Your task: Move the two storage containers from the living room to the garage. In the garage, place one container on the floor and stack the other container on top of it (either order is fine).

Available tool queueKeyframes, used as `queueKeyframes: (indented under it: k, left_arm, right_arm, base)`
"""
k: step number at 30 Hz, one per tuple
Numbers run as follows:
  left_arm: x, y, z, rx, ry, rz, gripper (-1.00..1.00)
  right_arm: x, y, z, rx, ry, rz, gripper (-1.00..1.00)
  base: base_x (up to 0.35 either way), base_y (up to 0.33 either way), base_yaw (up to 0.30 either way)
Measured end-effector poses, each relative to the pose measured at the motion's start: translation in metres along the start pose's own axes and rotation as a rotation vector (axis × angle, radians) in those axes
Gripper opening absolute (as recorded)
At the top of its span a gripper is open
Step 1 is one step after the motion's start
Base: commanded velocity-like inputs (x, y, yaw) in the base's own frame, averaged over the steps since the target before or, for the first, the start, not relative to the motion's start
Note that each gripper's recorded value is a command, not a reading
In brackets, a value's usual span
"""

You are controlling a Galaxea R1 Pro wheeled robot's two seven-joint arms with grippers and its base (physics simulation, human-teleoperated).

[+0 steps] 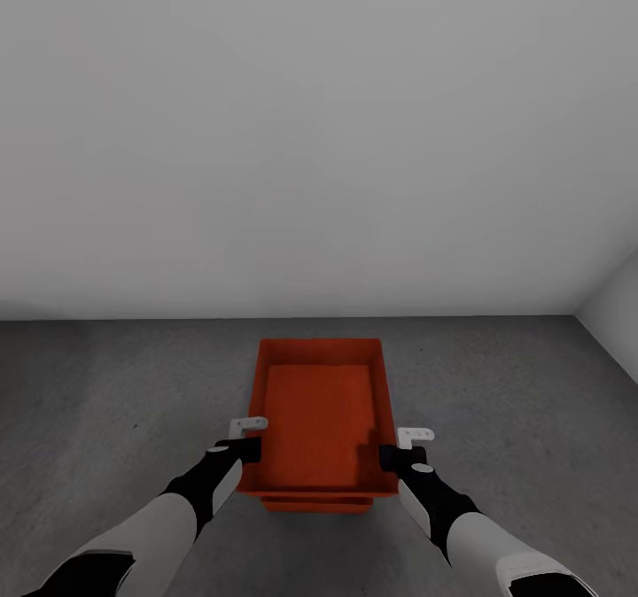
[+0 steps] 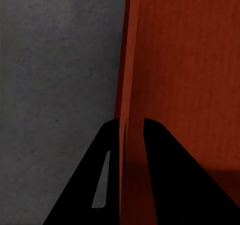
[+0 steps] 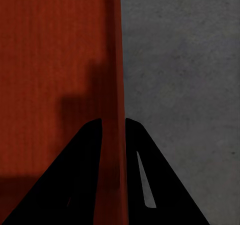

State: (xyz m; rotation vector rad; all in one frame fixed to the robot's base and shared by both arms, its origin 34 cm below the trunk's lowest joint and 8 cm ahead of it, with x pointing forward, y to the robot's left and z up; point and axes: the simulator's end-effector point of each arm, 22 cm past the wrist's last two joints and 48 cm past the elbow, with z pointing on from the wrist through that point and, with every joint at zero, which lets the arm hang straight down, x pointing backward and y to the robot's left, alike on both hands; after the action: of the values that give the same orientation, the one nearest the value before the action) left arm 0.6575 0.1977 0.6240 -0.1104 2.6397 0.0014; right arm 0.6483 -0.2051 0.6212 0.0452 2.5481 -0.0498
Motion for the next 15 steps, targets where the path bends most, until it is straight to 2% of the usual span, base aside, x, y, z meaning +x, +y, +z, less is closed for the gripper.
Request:
queueKeyframes:
  k: [6,15]
  left_arm:
    - [0.000,0.000,0.000,0.000,0.000,0.000,-1.00]
    - [0.004,0.000,0.010,0.003,0.000,0.001,-1.00]
  right_arm:
    - [0.000,0.000,0.000,0.000,0.000,0.000,-1.00]
    - [0.005,0.000,0.010,0.000,0.000,0.000,-1.00]
  base:
    - [0.000,0.000,0.000]
    - [0.000,0.000,0.000]
